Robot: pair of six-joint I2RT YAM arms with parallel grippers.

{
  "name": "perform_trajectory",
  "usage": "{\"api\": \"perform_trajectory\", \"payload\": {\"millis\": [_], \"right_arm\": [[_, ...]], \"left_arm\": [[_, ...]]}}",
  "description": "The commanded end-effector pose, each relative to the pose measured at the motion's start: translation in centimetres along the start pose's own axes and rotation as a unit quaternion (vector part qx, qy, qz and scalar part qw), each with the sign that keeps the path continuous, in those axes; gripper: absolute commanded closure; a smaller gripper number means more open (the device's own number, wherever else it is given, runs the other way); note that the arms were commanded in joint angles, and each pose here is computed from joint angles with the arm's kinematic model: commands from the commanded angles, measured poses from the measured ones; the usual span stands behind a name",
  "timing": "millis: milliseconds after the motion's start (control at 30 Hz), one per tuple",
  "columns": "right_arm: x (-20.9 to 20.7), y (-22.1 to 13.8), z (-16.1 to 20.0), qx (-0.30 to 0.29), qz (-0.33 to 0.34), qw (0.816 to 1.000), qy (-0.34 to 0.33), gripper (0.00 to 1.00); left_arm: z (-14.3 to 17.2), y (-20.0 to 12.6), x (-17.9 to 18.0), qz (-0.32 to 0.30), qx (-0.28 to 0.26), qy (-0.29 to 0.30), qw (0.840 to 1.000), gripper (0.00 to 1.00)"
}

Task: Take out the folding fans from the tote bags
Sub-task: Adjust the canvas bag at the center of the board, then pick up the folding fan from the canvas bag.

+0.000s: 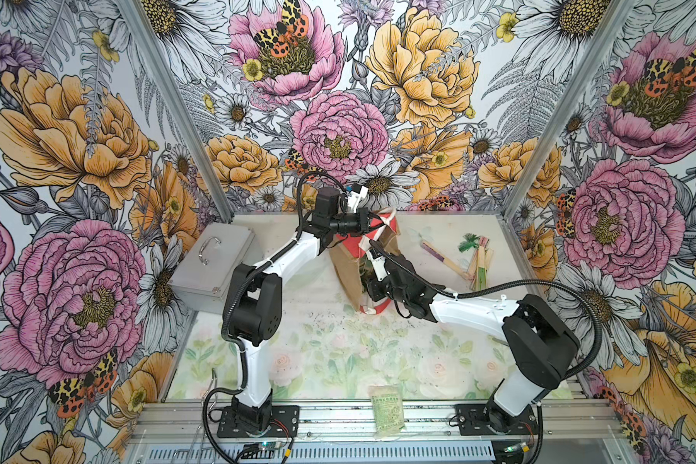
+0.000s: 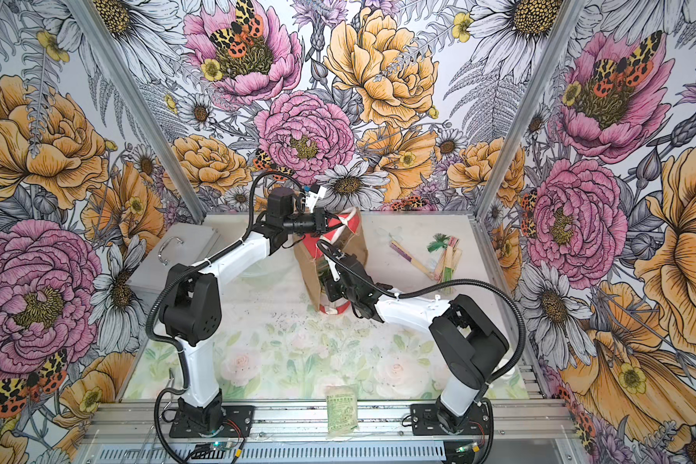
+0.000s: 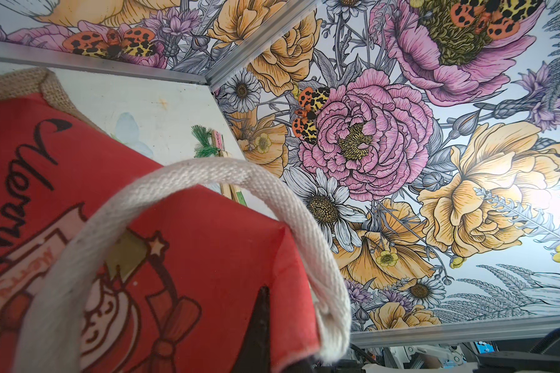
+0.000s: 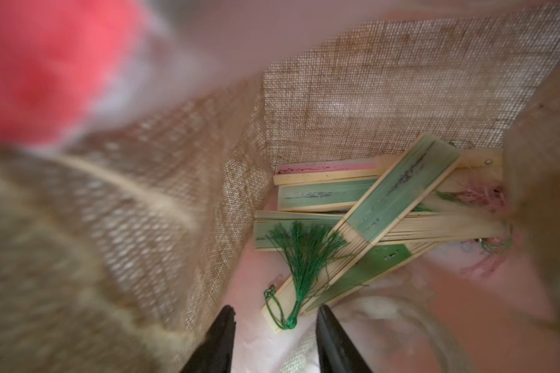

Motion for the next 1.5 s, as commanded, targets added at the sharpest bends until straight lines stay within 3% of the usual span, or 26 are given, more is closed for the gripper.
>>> {"api": "perform_trajectory", "payload": {"millis": [0,133,267,367,533,633,967,1200,1467], "right_arm": [[-1.1,1.5,0.1,0.029,0.041,0.998,0.036,0.58],[-3.7,2.7,0.4,0.029,0.064,0.991,0.11,0.58],[-7.6,2.2,1.1,-0.039,0.046,0.974,0.22,0.59],[-9.4,2.1,1.1,-0.07,0.015,0.964,0.254,0.59],[-9.2,3.1,-0.4,-0.094,-0.051,0.962,0.253,0.59],[-9.0,4.1,-0.7,-0.091,-0.059,0.958,0.264,0.59],[-8.7,7.5,1.1,-0.097,-0.032,0.947,0.305,0.59],[-6.7,8.3,1.3,-0.114,0.008,0.964,0.238,0.58],[-5.3,7.8,2.8,-0.132,0.076,0.966,0.208,0.58]], "left_arm": [[-0.5,-1.7,-2.7,0.022,-0.012,0.03,0.999,1.0],[0.1,-2.3,-2.4,0.026,-0.003,0.042,0.999,1.0],[0.4,-2.9,-1.7,0.021,-0.005,0.042,0.999,1.0],[0.6,-3.2,-1.3,0.028,-0.006,0.049,0.998,1.0],[0.8,-2.5,-0.6,0.042,0.005,0.058,0.997,1.0],[0.8,-1.8,-0.4,0.048,0.013,0.057,0.997,1.0],[0.8,-1.1,-1.0,0.063,0.02,0.066,0.996,1.0],[0.4,-0.7,-1.3,0.09,0.017,0.059,0.994,1.0],[-0.2,-0.3,-1.0,0.098,0.004,0.043,0.994,1.0]]}}
Point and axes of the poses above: each gripper's point midway between its finger pads, its own y axis out along the fingers, its own x axis along the line the jaws close on, z = x × y, the point moved 10 cm from there along -y, back along the fingers, and after that the axes turned 13 degrees about -y, right-handed, at the moved point
